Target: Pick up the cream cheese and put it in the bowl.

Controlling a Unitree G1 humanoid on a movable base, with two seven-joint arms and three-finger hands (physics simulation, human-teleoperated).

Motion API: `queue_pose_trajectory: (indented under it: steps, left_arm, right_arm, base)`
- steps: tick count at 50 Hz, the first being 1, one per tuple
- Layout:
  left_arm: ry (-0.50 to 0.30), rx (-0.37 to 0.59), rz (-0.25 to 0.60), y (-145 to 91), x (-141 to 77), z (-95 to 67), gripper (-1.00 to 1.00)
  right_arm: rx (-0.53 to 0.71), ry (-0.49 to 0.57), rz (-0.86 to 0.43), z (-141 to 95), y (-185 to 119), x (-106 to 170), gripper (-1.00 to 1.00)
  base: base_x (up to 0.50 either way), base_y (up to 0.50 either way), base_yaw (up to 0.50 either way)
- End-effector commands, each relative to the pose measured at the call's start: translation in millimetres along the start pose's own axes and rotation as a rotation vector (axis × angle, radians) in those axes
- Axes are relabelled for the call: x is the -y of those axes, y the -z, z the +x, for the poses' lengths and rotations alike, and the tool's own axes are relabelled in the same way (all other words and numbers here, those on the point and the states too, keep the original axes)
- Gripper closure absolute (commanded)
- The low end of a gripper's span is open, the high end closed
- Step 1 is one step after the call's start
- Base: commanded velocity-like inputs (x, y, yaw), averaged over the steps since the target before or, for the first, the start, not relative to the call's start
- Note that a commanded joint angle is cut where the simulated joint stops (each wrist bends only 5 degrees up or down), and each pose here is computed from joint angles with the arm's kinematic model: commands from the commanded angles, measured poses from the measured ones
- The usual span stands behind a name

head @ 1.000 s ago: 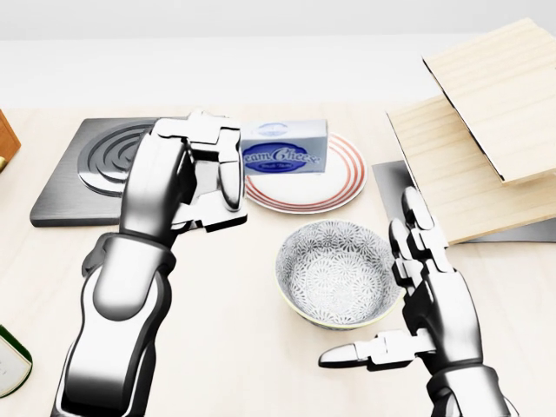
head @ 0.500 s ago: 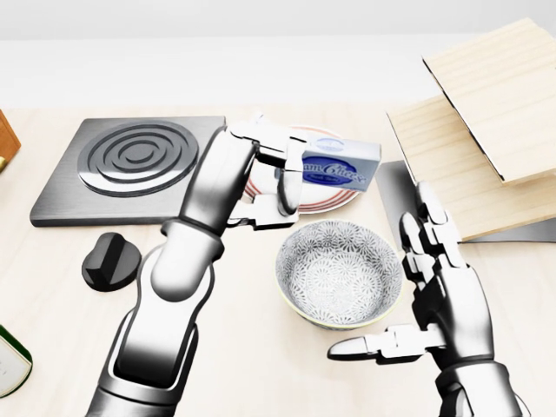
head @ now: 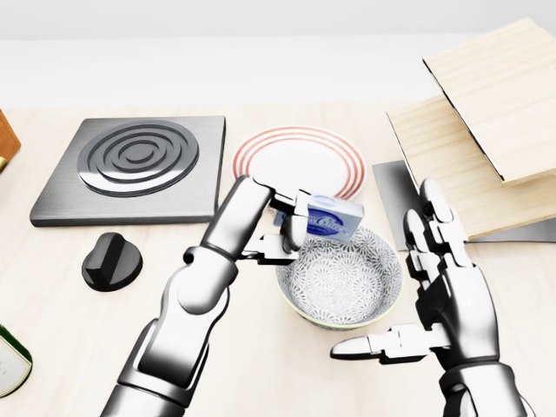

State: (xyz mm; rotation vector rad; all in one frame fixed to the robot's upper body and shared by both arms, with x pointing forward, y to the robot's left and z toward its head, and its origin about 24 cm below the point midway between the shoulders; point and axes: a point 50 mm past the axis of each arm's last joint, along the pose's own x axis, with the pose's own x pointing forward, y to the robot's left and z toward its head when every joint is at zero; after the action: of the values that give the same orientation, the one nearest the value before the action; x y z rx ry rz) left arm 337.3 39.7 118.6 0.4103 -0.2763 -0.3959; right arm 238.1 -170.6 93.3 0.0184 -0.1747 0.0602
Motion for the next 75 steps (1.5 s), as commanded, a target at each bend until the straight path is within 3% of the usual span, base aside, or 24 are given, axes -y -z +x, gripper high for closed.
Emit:
queue_pose_trajectory:
  steps: [1,36,56,75]
  left_arm:
    - [0.021,-0.061,0.096,13.3,9.1,-4.3,1.0]
    - [0.062,-0.142,0.122,30.2,26.0,-4.6,1.0]
    - [0.077,-0.213,0.146,46.1,34.7,-7.3,1.0]
    - [0.076,-0.223,0.154,46.1,35.9,-2.1,1.0]
  right_arm:
    - [0.0,0.001,-0.001,-3.7,-0.6,1.2,-1.0]
    - [0.008,-0.002,0.0,-3.2,-2.3,0.3,-1.0]
    - [-0.058,-0.003,0.01,-6.8,12.8,4.0,-1.0]
    - [-0.078,-0.004,0.016,-7.7,27.8,10.3,-1.0]
  base:
    - [0.0,0.0,0.0]
    - [0.0,0.0,0.0]
    - [0.0,0.0,0.0]
    - [0.0,0.0,0.0]
